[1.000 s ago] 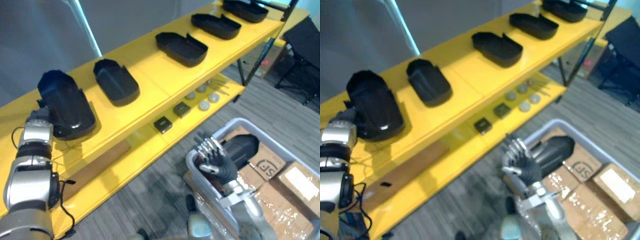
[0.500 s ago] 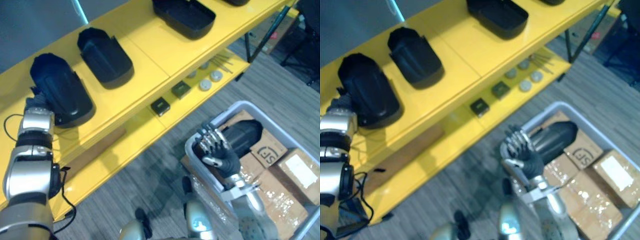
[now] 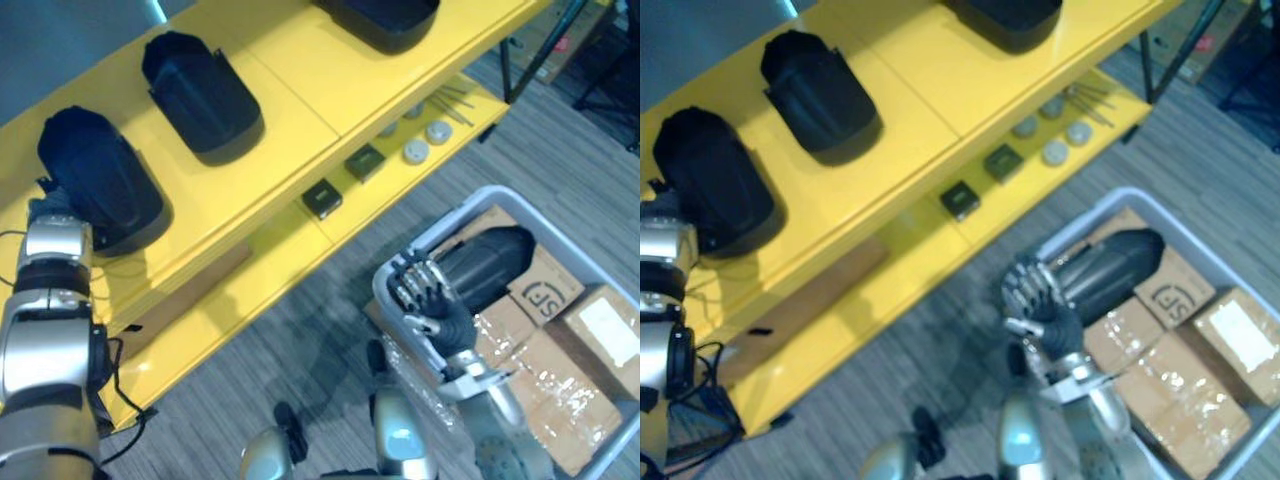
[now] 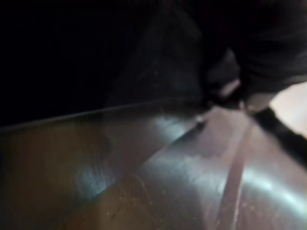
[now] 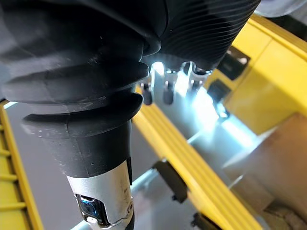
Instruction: Walk over and take plastic housings, then place them on the shelf
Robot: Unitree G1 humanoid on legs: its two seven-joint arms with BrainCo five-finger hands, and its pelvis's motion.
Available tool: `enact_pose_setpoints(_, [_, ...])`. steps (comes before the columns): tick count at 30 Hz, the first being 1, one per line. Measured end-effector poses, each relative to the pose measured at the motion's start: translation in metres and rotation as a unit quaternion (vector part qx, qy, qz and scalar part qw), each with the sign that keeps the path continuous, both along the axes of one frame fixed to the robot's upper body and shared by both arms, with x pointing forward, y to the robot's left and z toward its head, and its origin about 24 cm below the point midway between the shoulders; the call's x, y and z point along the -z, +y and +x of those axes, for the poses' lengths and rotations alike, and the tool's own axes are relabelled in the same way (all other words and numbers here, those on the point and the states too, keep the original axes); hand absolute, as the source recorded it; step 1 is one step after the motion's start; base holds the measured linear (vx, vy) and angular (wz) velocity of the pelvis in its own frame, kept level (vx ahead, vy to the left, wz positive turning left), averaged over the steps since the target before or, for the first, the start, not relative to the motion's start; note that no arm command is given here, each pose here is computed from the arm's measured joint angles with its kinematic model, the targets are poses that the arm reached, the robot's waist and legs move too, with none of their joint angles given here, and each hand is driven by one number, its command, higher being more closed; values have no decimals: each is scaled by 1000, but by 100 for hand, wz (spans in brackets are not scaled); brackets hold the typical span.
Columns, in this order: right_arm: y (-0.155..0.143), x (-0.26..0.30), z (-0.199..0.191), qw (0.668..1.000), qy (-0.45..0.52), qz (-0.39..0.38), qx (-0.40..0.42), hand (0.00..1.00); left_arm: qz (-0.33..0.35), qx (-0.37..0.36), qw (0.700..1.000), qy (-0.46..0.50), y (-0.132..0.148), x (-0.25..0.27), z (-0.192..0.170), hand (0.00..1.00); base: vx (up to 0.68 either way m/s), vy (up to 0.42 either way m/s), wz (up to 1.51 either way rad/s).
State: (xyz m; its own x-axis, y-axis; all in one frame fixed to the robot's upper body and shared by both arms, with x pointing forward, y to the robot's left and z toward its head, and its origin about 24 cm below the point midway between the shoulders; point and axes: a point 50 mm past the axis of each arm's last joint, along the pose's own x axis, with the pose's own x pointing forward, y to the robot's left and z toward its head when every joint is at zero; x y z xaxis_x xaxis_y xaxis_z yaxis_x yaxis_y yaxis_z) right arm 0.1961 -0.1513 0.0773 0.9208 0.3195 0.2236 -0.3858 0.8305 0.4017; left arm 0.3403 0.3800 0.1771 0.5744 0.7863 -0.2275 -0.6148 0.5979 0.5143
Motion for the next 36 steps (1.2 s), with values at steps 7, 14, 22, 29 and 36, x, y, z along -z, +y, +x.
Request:
enact_pose_setpoints(7, [5,3,-2,1000,9,-2,-12,0,6,-19,1000,11,11,6,-10,0,-13,-2,3])
enact_pose_setpoints(14, [7,6,-3,1000,17,-1,-11,0,25,-52,998,-3,13,3,-12,0,-7,4,2])
enact_pose_setpoints(22, [1,2,-4,1000,-3,5,27,0,43,-95,988,-117,14,-15,-11,0,0,0,0])
enact_pose_setpoints(29, [-8,-15,-3,993,-87,-10,84,0,60,-48,947,-311,-6,-70,1,0,-2,12,5])
enact_pose_setpoints(36, [-4,-55,6,966,-225,-6,128,0,121,75,831,-538,-71,-142,-6,0,37,7,26])
